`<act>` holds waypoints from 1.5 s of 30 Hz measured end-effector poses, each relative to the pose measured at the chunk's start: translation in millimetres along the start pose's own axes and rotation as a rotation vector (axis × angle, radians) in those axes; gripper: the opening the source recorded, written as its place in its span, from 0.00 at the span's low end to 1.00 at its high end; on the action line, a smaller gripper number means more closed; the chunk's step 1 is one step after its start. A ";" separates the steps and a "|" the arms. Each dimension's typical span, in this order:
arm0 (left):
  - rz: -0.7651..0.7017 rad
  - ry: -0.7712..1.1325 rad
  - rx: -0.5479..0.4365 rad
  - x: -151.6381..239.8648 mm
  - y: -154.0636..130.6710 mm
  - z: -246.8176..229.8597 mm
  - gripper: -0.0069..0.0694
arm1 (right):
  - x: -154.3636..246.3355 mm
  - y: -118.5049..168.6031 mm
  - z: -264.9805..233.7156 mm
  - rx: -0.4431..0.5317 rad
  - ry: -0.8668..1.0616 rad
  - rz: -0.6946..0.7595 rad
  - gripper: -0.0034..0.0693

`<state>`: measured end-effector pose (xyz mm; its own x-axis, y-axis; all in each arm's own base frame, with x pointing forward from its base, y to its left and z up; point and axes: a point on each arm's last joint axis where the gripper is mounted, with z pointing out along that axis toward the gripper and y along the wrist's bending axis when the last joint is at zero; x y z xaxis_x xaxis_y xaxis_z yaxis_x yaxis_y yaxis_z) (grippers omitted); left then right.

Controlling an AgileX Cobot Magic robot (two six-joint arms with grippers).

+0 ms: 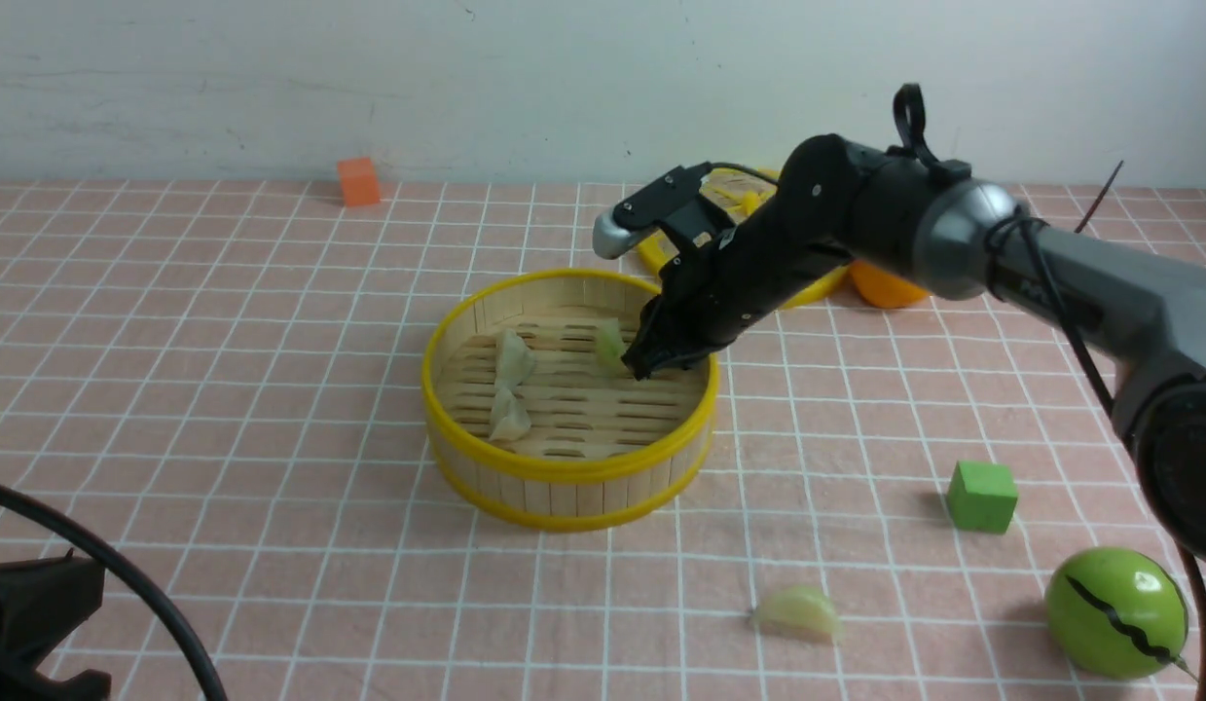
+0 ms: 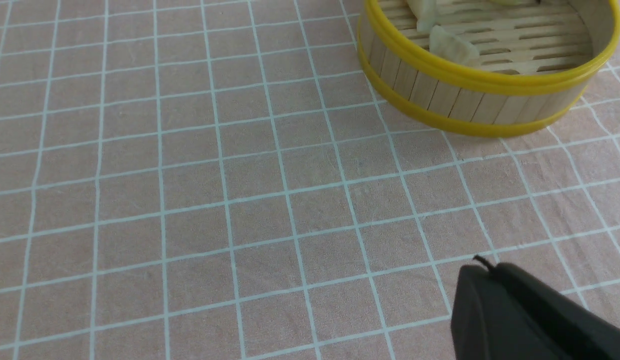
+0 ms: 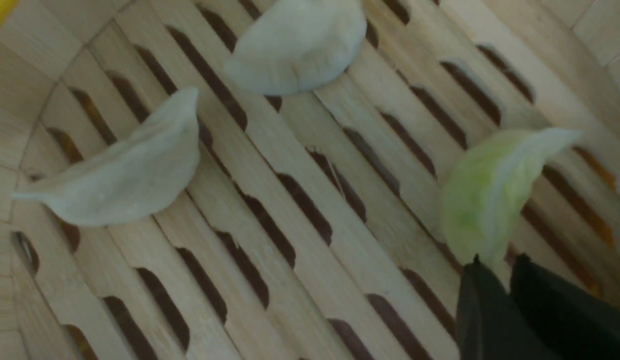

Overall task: Put the dumplings into the steamer on the table with the pink tablecloth.
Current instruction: 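Place the dumpling in the bamboo steamer basket with the right gripper, then reach for and grasp a dumpling lying on the table beside the steamer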

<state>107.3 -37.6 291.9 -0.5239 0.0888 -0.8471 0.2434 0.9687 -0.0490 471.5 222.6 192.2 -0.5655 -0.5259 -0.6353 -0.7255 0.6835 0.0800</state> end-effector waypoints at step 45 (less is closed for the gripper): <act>-0.080 0.001 0.057 -0.3 -5.3 0.3 0.11 | 74.7 85.4 -94.1 0.028 0.500 0.025 0.37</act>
<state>106.4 -42.8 292.2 -0.5446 0.0123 -0.8386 0.2468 0.9580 -0.1463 330.4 194.0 223.8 -0.7061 -0.6830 -0.1870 -0.7027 0.7085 0.0657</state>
